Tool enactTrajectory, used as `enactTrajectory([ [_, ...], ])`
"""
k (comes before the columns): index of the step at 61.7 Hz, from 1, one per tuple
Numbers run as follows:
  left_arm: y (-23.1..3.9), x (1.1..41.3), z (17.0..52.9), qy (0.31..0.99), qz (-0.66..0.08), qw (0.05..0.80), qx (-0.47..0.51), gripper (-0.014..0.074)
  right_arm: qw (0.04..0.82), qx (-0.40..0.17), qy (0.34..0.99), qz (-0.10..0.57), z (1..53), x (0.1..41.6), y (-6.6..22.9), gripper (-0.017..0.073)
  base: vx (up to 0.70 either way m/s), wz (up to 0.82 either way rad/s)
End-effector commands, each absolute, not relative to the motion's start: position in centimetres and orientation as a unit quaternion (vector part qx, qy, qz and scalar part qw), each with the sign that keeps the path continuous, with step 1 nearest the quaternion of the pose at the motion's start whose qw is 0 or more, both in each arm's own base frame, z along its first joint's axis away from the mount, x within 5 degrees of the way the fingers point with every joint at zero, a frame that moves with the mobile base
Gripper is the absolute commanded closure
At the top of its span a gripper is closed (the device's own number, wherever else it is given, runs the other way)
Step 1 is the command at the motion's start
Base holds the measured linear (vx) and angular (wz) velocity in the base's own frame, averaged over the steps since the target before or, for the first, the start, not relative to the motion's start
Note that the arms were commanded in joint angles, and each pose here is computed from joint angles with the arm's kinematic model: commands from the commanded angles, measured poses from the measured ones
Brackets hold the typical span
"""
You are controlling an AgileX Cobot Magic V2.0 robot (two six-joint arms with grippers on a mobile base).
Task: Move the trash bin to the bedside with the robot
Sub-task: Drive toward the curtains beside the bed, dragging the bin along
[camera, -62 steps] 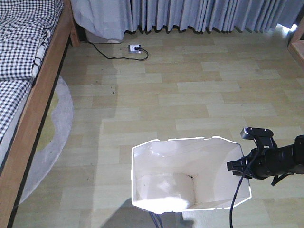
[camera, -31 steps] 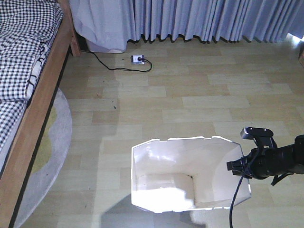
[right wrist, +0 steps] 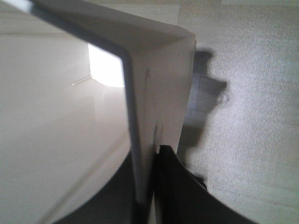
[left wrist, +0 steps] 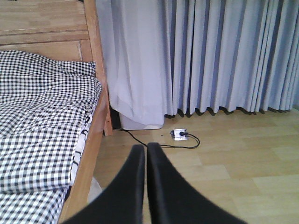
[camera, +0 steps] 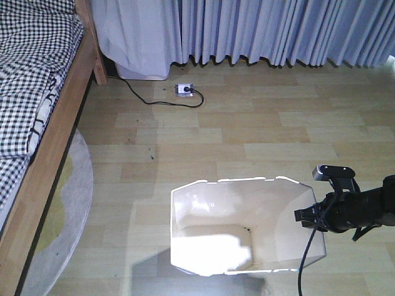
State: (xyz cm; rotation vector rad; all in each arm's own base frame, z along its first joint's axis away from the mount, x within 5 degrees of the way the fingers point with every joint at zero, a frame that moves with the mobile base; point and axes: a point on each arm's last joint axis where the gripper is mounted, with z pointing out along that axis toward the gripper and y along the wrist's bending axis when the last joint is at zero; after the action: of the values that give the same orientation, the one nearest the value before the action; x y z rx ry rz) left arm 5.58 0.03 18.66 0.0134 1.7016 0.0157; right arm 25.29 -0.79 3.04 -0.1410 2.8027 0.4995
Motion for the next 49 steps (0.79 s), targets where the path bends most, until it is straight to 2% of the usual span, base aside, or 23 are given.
enactTrajectory([
  [1,0.00,5.61,18.70,0.731,0.004,0.682,0.006,0.0600,0.209,-0.045,0.942,0.258,5.54,26.61,0.45,0.0564,0.23,0.03],
  [49,0.00,5.61,18.70,0.731,0.004,0.682,0.006,0.0600,0.209,-0.045,0.942,0.258,5.53,26.61,0.44,0.0564,0.21,-0.01],
])
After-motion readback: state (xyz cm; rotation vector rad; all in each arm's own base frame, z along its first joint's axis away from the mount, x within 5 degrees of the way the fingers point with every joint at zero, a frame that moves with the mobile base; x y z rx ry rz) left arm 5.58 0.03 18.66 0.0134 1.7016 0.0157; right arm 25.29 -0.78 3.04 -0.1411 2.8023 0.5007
